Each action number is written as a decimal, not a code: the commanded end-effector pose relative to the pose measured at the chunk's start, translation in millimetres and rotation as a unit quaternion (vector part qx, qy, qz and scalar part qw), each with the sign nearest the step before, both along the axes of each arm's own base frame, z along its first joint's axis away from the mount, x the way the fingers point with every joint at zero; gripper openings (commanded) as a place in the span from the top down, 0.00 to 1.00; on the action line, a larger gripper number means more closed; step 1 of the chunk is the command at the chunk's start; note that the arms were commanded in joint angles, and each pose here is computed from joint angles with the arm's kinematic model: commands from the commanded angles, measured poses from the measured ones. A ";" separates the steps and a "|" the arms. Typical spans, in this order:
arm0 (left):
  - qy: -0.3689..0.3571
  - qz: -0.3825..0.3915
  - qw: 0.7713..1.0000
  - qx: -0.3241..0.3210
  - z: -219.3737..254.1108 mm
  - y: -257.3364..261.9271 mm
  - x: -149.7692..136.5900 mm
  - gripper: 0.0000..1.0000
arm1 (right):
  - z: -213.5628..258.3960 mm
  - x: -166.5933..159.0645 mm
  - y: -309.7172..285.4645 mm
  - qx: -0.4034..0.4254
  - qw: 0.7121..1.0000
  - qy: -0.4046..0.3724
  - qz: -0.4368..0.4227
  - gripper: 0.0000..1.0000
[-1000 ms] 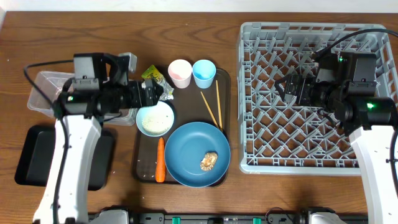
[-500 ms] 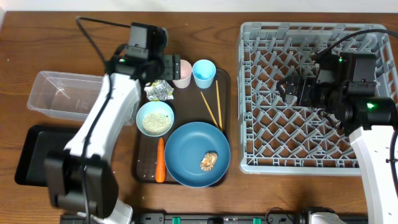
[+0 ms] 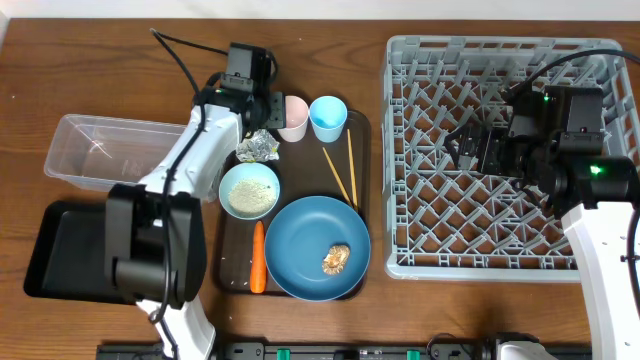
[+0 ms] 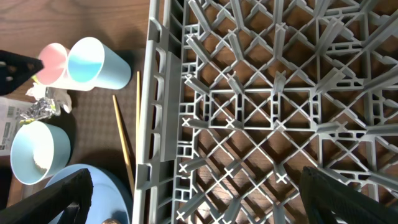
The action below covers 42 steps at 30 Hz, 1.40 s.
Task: Sort waste into correct bins and load items into the dishwasher rack
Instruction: 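Reach left gripper to the pink cup and grasp it, then lift pink cup and hand it to the right gripper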
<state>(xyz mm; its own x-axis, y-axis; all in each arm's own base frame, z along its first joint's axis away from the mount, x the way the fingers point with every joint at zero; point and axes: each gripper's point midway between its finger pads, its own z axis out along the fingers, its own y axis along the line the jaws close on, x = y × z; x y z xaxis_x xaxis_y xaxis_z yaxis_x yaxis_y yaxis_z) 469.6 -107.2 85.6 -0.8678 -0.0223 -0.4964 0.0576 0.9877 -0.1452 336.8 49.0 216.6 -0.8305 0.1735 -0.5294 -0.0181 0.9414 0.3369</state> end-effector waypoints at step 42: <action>-0.036 -0.253 0.898 -0.358 209.7 -94.9 -130.0 0.94 | 86.2 -31.4 93.0 0.181 0.919 -0.164 0.309 0.16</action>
